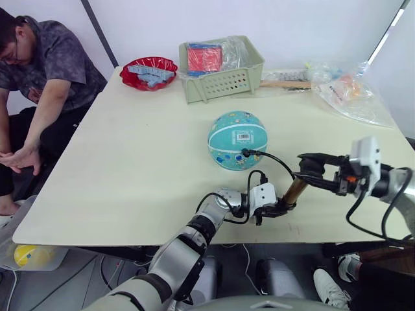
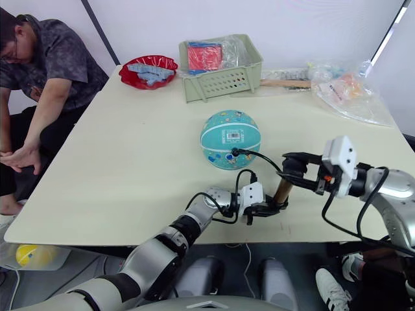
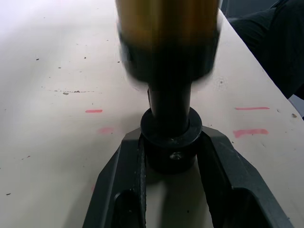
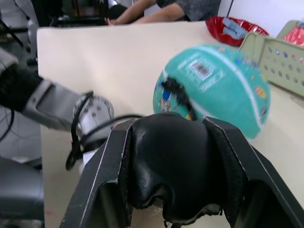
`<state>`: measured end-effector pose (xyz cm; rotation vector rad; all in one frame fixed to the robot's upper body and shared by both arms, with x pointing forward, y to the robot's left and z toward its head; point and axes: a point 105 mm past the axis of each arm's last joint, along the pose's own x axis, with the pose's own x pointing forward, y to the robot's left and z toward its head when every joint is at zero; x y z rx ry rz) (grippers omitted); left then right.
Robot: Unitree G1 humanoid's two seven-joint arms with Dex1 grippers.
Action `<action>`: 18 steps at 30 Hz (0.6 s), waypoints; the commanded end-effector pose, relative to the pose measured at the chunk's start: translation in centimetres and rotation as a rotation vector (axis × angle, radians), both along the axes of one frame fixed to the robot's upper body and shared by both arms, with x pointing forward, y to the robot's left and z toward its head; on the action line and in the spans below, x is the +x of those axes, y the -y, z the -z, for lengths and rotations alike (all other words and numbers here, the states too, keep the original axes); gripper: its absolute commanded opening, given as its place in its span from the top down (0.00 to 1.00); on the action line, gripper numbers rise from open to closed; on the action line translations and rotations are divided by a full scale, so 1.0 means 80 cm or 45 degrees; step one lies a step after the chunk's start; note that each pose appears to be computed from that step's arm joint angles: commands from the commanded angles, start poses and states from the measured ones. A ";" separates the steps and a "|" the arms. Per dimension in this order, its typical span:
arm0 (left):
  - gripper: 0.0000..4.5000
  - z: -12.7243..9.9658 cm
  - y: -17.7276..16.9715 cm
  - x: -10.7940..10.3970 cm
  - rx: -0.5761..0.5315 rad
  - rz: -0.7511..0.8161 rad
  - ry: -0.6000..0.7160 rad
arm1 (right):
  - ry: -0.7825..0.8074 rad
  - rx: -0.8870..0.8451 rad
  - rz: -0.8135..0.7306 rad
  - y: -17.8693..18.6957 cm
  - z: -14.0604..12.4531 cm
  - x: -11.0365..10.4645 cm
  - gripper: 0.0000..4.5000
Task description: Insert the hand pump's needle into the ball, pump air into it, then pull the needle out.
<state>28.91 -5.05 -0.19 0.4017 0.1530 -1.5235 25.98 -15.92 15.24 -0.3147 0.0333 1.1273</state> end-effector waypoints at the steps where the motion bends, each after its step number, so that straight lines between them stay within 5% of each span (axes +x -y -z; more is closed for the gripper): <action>1: 0.76 0.032 -0.009 -0.016 0.129 0.028 -0.083 | -0.099 -0.074 0.031 0.004 0.040 -0.002 0.63; 7: 0.76 0.035 -0.010 -0.016 0.138 0.016 -0.094 | -0.049 0.026 0.057 0.004 0.013 0.001 0.63; 18: 0.76 0.038 -0.011 -0.017 0.145 0.019 -0.101 | 0.139 0.135 0.077 0.029 -0.123 -0.001 0.64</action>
